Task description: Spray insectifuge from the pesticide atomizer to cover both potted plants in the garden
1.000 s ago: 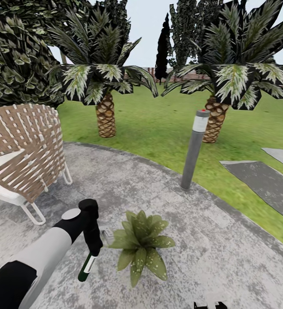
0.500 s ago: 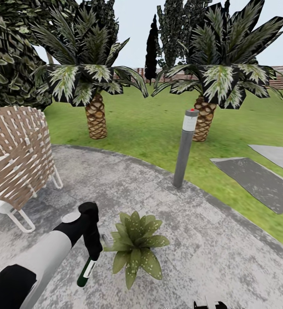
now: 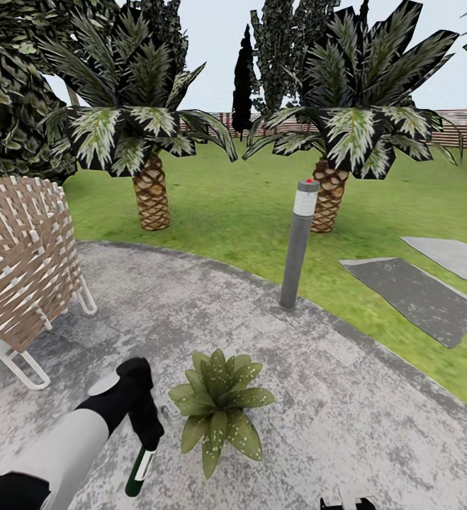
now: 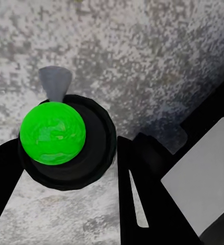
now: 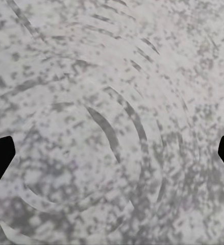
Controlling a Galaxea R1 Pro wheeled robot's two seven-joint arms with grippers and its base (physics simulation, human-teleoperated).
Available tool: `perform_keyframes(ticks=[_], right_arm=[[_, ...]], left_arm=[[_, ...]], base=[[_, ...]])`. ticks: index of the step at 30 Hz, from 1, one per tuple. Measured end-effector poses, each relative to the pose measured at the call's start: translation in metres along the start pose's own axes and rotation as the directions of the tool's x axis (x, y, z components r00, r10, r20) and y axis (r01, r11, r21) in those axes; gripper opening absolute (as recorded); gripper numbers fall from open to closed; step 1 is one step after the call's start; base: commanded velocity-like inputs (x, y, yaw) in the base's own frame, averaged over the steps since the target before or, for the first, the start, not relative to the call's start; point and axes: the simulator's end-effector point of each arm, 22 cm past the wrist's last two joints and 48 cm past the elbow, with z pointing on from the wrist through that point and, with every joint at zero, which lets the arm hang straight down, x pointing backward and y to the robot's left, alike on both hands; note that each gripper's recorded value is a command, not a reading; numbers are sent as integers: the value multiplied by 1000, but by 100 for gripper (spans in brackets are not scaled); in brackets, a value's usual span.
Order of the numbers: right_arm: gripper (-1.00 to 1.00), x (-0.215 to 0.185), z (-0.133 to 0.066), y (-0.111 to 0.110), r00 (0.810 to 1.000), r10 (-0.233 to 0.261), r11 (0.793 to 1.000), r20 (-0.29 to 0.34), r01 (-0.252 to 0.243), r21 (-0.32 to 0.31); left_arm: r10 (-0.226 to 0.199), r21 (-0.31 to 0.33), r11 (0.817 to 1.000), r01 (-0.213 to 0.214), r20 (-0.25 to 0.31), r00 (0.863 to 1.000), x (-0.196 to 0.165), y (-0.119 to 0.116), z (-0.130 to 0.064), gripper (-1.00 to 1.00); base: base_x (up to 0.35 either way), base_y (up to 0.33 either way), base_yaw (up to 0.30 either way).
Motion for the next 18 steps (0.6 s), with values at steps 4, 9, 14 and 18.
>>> perform_keyframes(ticks=[4,9,14,18], right_arm=[[100,0,0,0,1000,-1,1000,0,1,-1],[100,0,0,1,1000,-2,1000,0,2,-2],[100,0,0,1,1000,-1,1000,0,1,-2],[100,-1,0,2,1000,0,1000,2,0,-3]], left_arm=[[1,4,1000,-1,-1,1000,0,-2,1,-100],[-21,8,1000,21,3,1000,2,0,6,-100],[-63,-50,997,65,41,997,-2,17,6,-100],[-67,-61,996,71,64,996,-8,18,6,-100]], base=[[-281,0,0],[-212,15,0],[-8,1,0],[0,0,0]])
